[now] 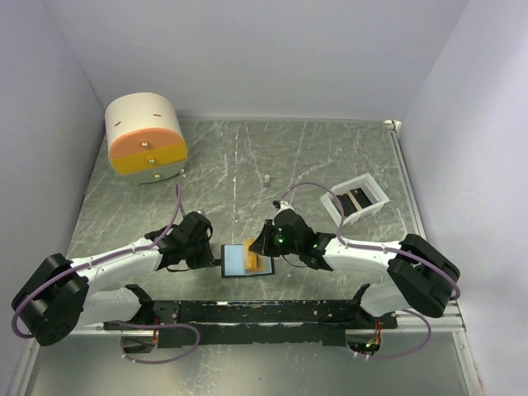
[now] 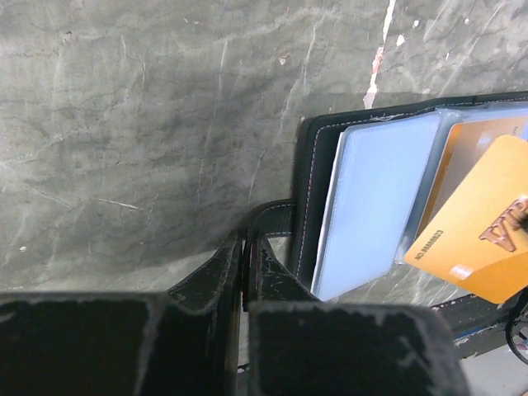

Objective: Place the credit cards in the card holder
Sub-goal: Insert the credit card into the card holder.

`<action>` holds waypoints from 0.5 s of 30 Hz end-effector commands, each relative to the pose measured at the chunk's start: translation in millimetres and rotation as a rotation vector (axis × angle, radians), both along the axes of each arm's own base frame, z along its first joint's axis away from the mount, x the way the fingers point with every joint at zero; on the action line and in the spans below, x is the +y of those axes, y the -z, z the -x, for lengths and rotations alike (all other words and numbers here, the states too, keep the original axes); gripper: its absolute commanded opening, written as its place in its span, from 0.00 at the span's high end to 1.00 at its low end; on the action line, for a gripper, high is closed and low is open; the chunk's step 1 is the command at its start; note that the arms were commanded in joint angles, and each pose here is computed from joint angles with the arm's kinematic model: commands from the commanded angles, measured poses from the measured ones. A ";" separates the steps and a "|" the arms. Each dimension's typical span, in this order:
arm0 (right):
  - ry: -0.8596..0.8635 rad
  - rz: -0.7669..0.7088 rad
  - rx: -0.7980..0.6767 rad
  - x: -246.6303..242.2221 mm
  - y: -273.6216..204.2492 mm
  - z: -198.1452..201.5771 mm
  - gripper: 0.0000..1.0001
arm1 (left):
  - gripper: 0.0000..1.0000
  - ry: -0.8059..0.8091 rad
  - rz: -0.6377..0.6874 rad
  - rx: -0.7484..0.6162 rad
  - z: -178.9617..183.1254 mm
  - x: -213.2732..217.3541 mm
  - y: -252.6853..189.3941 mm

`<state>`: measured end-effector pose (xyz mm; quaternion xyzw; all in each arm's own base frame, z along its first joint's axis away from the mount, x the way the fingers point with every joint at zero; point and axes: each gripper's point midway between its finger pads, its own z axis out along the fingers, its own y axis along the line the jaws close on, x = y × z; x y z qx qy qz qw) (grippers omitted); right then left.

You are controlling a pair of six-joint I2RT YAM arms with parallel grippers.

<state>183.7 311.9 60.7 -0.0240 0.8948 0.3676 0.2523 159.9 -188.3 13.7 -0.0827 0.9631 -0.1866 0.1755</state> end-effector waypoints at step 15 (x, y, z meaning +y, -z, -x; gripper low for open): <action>0.065 -0.156 0.036 2.1 8.2 -13.7 1.00 | 0.93 0.007 -0.019 0.062 12.2 4.9 15.2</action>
